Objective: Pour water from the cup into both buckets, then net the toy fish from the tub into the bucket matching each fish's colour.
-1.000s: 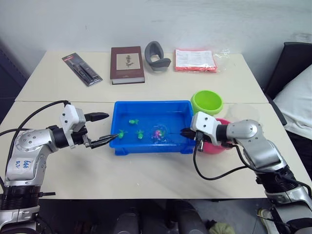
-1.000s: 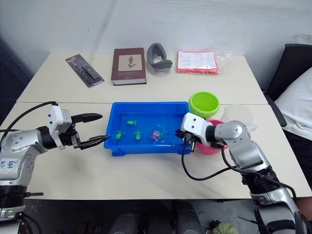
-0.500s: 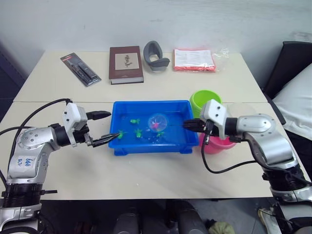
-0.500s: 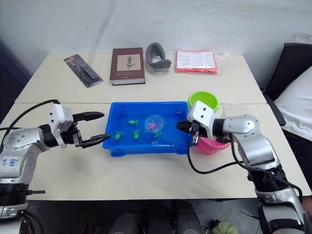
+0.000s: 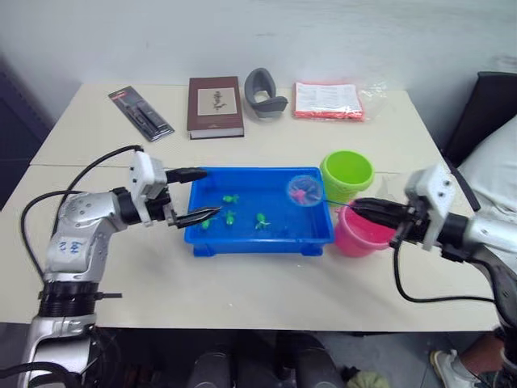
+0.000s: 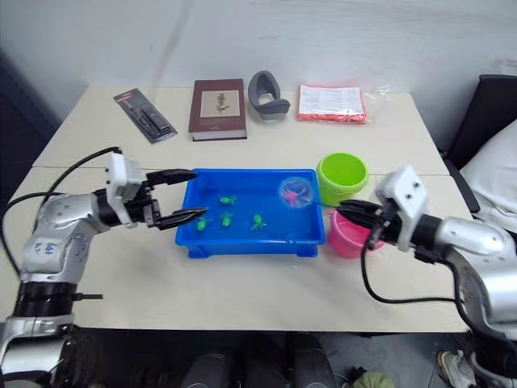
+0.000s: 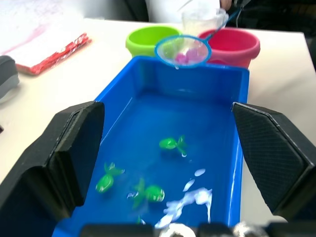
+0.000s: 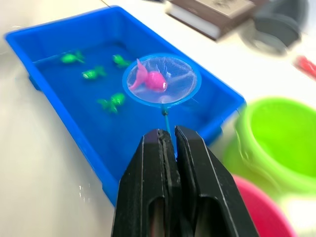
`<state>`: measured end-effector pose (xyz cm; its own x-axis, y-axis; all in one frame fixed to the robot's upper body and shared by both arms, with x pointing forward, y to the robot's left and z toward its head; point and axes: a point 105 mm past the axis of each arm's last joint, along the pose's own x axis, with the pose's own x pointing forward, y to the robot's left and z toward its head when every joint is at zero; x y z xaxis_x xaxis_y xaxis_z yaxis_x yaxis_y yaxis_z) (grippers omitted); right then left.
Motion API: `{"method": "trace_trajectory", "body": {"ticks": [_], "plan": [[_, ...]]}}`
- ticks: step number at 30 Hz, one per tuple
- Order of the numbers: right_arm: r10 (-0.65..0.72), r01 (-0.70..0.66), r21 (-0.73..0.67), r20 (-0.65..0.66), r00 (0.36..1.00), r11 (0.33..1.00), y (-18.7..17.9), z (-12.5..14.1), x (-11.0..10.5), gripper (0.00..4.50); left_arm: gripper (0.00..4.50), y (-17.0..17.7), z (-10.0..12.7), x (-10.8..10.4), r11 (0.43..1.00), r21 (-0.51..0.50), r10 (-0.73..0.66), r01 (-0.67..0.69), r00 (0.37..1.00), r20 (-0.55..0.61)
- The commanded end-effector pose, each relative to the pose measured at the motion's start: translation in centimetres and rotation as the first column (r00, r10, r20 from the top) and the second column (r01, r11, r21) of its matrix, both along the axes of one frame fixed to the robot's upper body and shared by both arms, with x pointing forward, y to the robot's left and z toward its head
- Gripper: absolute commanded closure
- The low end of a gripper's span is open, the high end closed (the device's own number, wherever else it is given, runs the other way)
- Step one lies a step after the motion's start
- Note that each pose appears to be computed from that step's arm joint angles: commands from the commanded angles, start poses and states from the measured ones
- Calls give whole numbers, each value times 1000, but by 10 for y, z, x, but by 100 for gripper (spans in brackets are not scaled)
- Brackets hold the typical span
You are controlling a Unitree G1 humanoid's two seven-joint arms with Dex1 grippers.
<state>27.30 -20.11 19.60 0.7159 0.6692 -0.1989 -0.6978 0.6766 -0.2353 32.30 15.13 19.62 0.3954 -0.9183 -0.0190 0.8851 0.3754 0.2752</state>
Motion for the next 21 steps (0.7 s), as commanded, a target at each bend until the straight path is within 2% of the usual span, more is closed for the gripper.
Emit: {"method": "trace_trajectory", "body": {"ticks": [1, 6, 10, 12, 14, 18, 21], "plan": [[-50, 52, -14, 100, 994, 999, -14, 25, -17, 450, 7, -11, 4, 1, 998, -12, -53, 53, 999, 12], [-205, 207, -3, 133, 970, 978, -49, 28, -38, 450, 7, -26, 7, 8, 993, -27, -116, 116, 993, 14], [-248, 261, -95, 131, 960, 961, -65, 17, -54, 450, 7, -36, 8, 9, 987, -37, -154, 155, 988, 18], [-306, 357, -184, 257, 917, 916, -86, 14, -60, 450, 7, -45, 8, 7, 981, -53, -187, 187, 982, 18], [-261, 375, -343, 336, 905, 861, -96, -1, -67, 450, 7, -52, 5, 4, 977, -34, -208, 209, 978, 20], [-191, 413, -431, 470, 862, 802, -102, -10, -72, 450, 7, -58, 3, -2, 972, -36, -230, 231, 973, 19], [-142, 429, -493, 517, 844, 757, -106, -19, -73, 450, 7, -61, 1, -4, 972, -35, -232, 233, 973, 16]]}}
